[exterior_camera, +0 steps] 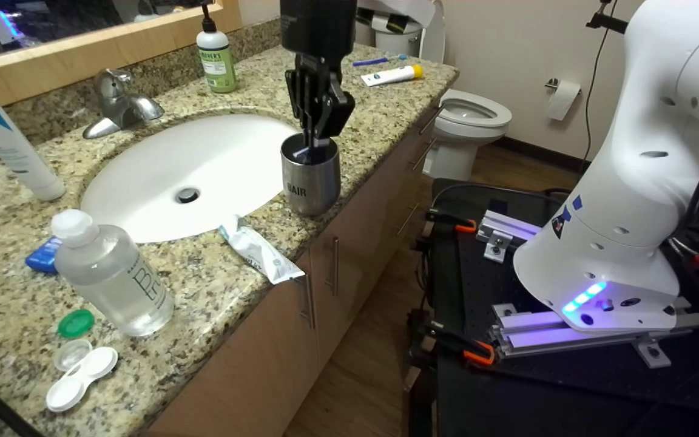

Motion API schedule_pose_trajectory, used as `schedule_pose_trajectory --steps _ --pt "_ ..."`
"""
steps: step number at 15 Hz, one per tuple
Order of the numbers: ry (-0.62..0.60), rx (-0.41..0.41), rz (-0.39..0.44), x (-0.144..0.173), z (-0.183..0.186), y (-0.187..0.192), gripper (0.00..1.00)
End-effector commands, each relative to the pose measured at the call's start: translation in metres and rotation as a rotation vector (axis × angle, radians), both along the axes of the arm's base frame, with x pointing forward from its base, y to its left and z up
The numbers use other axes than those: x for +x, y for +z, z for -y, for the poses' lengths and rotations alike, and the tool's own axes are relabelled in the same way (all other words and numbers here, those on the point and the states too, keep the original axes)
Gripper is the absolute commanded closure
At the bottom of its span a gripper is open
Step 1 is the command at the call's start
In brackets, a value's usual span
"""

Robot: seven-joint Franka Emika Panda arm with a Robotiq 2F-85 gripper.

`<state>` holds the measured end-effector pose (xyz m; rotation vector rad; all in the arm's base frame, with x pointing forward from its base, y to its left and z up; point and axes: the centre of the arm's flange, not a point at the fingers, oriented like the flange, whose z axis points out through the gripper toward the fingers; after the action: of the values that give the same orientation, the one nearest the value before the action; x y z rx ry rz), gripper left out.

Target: Put the stick shaver on the counter

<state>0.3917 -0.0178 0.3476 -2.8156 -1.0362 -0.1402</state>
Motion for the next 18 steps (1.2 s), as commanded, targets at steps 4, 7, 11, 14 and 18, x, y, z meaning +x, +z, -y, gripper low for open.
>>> schedule_pose_trajectory --steps 4,7,11,14,18 --pt "-0.008 -0.113 0.086 0.010 0.008 0.004 0.97" --pt "-0.003 -0.125 0.134 0.010 0.003 0.021 0.97" --pt "0.054 -0.085 0.104 -0.003 -0.034 0.059 0.97" --pt "0.097 -0.098 0.088 -0.024 -0.067 0.088 0.97" --pt "0.135 -0.159 0.166 -0.062 -0.105 0.137 0.97"
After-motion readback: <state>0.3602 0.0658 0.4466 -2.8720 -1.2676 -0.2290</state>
